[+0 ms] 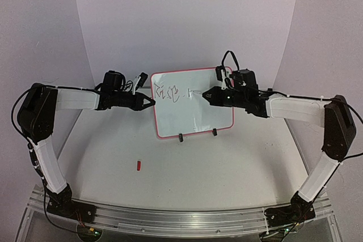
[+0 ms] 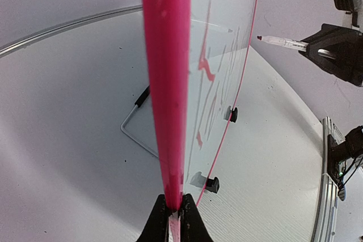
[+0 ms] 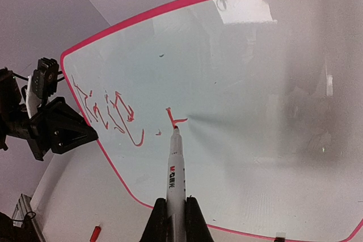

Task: Write a sentence on the whiteboard

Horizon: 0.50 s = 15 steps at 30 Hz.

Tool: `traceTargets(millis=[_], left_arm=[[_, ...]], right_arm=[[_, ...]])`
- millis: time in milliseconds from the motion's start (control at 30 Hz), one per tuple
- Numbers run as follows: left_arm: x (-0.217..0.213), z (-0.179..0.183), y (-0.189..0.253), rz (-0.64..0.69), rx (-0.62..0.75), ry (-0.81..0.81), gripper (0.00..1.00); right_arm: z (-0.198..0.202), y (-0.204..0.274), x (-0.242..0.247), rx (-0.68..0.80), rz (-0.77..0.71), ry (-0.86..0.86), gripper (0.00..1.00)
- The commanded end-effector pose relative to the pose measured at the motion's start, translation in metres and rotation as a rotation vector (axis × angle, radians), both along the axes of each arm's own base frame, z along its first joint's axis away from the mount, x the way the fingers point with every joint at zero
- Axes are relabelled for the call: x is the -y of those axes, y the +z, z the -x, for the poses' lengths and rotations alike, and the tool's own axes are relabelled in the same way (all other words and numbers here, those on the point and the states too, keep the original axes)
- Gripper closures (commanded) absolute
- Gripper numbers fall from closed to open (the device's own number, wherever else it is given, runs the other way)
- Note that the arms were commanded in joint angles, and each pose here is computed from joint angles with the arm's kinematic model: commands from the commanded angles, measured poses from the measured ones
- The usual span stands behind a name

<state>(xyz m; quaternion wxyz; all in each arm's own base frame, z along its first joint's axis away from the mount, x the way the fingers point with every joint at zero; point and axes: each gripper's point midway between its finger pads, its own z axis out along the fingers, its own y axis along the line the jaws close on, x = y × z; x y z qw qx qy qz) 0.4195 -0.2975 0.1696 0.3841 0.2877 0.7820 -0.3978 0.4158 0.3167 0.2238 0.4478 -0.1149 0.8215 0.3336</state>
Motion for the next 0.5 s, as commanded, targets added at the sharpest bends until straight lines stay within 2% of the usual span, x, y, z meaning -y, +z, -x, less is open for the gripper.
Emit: traceTargets(millis=[0,467], left_arm=[[0.000,-0.005,0.010,-0.031,0.038,0.024,1.00],[0.000,-0.005,0.008,-0.034,0.037,0.025,1.00]], right_arm=[[-0.011,0.005,-0.002,0.024,-0.006,-0.013,1.00],[-0.022,-0.005,0.011,0.007,0.026,-0.079,1.00]])
